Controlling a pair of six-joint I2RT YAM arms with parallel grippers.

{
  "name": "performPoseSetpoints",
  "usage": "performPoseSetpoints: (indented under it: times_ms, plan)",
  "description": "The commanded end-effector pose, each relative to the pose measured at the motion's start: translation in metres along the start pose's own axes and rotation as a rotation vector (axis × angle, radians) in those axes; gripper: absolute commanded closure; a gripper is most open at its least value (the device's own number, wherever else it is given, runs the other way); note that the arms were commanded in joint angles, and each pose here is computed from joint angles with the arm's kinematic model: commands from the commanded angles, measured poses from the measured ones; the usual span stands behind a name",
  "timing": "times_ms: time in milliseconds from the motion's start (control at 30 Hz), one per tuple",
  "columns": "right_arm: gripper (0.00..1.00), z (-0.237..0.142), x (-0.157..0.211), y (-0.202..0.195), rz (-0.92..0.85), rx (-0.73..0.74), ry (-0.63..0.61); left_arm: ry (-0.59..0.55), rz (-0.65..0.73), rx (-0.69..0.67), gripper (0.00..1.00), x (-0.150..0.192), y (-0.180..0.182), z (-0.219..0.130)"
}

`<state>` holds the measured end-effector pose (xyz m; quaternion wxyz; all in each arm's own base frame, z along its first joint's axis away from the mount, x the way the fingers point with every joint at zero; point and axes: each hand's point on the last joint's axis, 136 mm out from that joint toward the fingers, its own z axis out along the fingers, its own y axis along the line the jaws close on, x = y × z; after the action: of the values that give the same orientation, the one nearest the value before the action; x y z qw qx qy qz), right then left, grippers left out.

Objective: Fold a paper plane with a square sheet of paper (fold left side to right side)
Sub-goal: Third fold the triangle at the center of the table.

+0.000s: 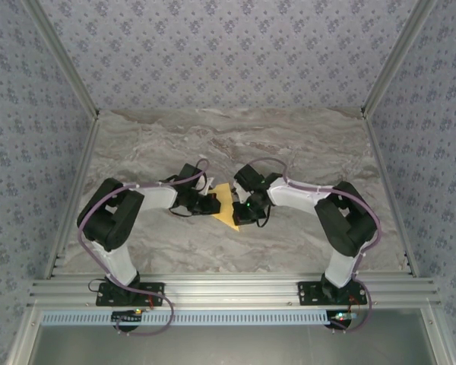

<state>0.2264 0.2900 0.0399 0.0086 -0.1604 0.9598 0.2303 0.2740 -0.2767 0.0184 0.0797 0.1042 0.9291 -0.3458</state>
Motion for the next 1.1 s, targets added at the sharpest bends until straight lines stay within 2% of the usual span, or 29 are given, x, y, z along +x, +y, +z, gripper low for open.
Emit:
performPoseSetpoints:
  times_ms: [0, 233, 467, 767, 1067]
  plan:
    - [1.00, -0.010, -0.016, 0.024, -0.001, -0.038, -0.057, 0.032, -0.013, -0.053, 0.95, 0.015, 0.012, 0.003]
    - [1.00, 0.019, -0.027, 0.024, 0.031, -0.035, -0.026, 0.028, -0.016, -0.055, 0.95, 0.015, 0.013, 0.003]
    - [1.00, 0.032, -0.019, 0.011, 0.065, 0.008, 0.019, 0.025, -0.013, -0.061, 0.95, 0.014, 0.013, 0.003]
    - [1.00, 0.032, 0.021, -0.015, 0.090, 0.073, 0.096, 0.024, -0.008, -0.077, 0.95, 0.014, 0.016, 0.002]
    - [1.00, 0.022, 0.046, -0.036, 0.112, 0.112, 0.118, 0.034, 0.005, -0.088, 0.95, 0.016, 0.018, 0.002]
